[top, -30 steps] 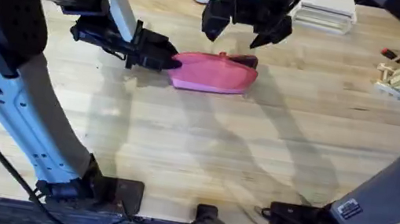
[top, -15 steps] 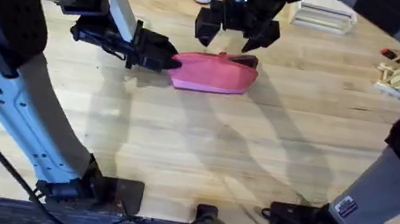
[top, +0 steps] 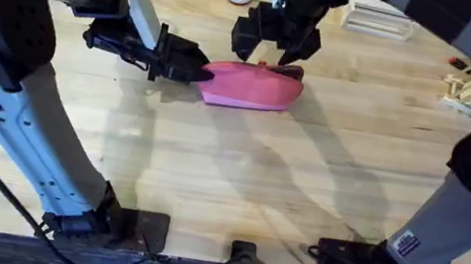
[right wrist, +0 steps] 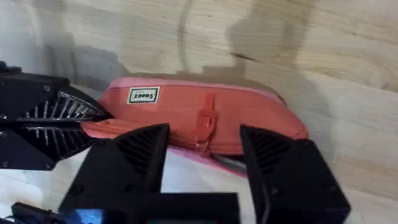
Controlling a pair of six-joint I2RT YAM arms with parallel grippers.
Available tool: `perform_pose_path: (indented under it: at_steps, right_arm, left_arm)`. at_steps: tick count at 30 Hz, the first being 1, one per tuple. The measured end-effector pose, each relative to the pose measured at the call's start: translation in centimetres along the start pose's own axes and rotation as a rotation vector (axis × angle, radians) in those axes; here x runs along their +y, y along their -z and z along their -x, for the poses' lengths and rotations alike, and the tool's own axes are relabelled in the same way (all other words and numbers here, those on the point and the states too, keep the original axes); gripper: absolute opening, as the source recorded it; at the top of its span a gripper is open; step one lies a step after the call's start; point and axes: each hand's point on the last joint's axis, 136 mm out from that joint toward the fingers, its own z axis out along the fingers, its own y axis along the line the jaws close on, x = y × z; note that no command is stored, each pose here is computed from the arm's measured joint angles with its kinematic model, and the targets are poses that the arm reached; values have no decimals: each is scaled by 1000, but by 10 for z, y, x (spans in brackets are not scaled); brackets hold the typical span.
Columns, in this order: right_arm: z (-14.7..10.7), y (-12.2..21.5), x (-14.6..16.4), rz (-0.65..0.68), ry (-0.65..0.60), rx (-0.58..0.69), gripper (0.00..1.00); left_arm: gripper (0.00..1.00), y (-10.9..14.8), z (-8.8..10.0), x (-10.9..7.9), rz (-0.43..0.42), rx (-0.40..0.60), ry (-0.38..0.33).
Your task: Unzip the bag, pick up the pens from the table one at a time and place them inside, then zip the bag closed.
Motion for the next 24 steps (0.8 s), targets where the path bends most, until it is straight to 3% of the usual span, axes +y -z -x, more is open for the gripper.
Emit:
perform_pose_path:
  at_steps: [14,18,24]
  right_arm:
    - [-16,-3,-8,-32,-6,69,277]
    - [-16,-4,-9,-37,-10,71,47]
    - [-12,-4,-7,-30,-9,56,33]
  left_arm:
    - [42,0,-1,0,-1,3,2]
    - [42,0,-1,0,-1,4,0]
    - [42,0,-1,0,-1,4,-1]
